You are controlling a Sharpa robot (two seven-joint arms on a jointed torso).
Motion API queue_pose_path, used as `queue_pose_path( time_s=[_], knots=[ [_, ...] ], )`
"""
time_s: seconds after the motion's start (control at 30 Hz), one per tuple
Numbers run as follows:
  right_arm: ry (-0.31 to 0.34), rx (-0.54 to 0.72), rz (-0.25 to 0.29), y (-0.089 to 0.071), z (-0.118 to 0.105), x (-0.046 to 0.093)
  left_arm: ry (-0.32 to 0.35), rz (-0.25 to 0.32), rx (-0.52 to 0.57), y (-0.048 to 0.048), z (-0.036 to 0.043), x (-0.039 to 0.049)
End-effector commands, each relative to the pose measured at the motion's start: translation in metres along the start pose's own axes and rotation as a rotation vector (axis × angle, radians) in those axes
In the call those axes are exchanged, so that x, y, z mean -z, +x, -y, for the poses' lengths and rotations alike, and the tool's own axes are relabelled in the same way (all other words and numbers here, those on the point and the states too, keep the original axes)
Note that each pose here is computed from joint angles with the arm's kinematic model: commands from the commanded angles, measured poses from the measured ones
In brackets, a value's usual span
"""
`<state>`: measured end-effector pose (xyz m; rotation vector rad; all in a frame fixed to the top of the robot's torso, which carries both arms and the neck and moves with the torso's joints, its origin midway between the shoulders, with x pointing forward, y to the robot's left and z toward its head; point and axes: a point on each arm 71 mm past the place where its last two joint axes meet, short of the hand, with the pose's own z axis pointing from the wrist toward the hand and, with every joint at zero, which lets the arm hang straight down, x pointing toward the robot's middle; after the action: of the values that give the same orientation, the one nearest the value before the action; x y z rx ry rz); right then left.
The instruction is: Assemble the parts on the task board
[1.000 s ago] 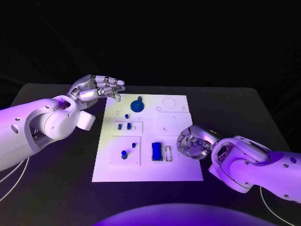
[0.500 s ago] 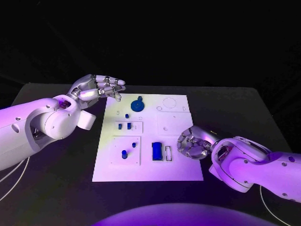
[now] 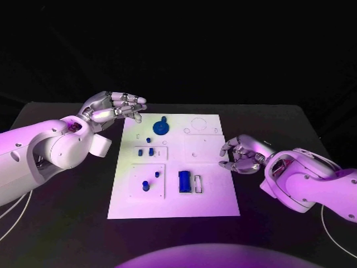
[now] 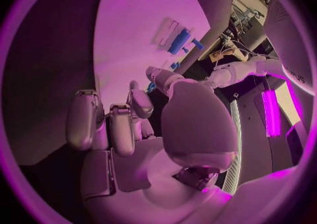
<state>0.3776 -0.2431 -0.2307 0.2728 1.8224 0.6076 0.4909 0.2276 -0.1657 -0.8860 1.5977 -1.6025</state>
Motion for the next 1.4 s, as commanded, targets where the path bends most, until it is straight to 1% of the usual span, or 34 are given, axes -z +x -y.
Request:
queue_pose_path(
  time_s=[0.03, 0.13, 0.27, 0.5, 0.7, 0.9, 1.03, 1.13, 1.3, 1.4],
  knots=[
    [-0.068, 0.0, -0.001, -0.011, 0.003, -0.001, 0.007, -0.016, 0.008, 0.0029, 0.0008, -0.0012],
    [-0.065, 0.011, -0.001, -0.023, 0.012, -0.001, 0.007, -0.017, 0.009, 0.0032, 0.0007, -0.0016],
    [-0.057, 0.035, -0.014, -0.033, 0.023, 0.001, 0.007, -0.017, 0.009, 0.0035, 0.0006, -0.002],
    [-0.039, 0.107, -0.044, -0.041, 0.035, 0.008, 0.008, -0.02, 0.01, 0.0046, 0.0005, -0.0032],
    [0.01, 0.207, -0.063, -0.049, 0.054, 0.015, 0.009, -0.022, 0.01, 0.0056, 0.0003, -0.0043],
    [0.028, 0.274, -0.112, -0.047, 0.064, 0.023, 0.009, -0.021, 0.01, 0.0053, 0.0001, -0.0044],
    [0.03, 0.305, -0.12, -0.046, 0.066, 0.027, 0.009, -0.022, 0.01, 0.0057, -0.0003, -0.0047],
    [0.047, 0.323, -0.09, -0.048, 0.068, 0.028, 0.009, -0.024, 0.011, 0.0063, -0.0005, -0.005],
    [0.105, 0.329, 0.022, -0.06, 0.08, 0.029, 0.008, -0.027, 0.013, 0.0072, -0.0011, -0.0051],
    [0.137, 0.307, 0.065, -0.067, 0.088, 0.029, 0.007, -0.028, 0.013, 0.0073, -0.0015, -0.0048]
  ],
)
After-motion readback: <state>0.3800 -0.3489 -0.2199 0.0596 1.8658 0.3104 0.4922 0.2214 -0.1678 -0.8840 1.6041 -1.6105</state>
